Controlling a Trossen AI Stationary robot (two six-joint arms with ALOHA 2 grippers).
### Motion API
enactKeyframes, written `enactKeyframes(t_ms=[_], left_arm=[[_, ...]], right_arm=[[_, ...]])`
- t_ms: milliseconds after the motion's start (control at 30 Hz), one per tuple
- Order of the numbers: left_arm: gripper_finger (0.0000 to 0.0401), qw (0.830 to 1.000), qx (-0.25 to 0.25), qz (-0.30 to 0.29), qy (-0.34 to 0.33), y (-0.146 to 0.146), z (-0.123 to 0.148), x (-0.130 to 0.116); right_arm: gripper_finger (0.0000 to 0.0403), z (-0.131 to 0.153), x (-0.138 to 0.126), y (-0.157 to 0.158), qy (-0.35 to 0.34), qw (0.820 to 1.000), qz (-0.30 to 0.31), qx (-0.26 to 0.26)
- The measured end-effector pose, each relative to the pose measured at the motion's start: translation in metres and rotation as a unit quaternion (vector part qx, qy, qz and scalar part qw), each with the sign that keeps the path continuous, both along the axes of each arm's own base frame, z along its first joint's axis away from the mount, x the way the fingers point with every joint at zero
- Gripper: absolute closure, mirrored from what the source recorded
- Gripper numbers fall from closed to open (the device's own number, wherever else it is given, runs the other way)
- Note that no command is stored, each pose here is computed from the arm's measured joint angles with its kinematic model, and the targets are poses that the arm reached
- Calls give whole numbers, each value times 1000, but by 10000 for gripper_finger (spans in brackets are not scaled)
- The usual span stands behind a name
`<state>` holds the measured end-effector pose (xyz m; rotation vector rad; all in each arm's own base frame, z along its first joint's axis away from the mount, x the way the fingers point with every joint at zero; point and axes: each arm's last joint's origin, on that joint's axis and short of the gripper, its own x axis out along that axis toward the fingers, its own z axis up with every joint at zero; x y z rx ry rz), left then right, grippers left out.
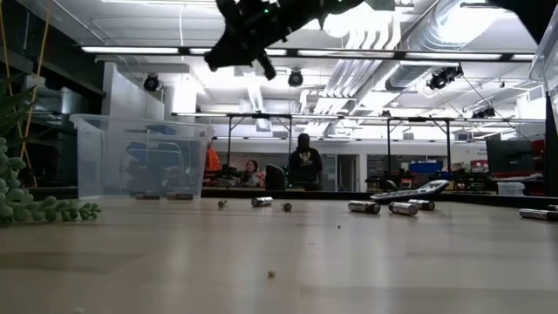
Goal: Sort batteries
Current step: Put the black battery into the top transparent bin, then adjust the top transparent bin
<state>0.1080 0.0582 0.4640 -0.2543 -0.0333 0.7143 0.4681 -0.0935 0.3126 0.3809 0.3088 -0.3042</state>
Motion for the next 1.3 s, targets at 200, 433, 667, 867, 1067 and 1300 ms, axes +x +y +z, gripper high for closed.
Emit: enactKeyframes(t_ms=[200,433,667,867,1067,1300], left_arm=[[149,1000,2,3,-5,2,1,5],[149,1000,0,1,2,8,-1,17],[149,997,-18,-6,73,8,-14,18],[149,983,-51,49,167,11,-41,18],[158,936,-141,86,310,27,-118,44],[299,871,-215,99,431,60,-190,85]], right_arm=[[372,-12,29,-28,-24,1000,-5,3],[240,-20,62,-48,-52,998,4,39],[166,2,44,-69,19,999,34,7],[180,49,-10,-93,99,992,-26,-75],[199,98,-69,-95,144,984,-33,-100],[212,150,-133,-62,182,974,-52,-127]])
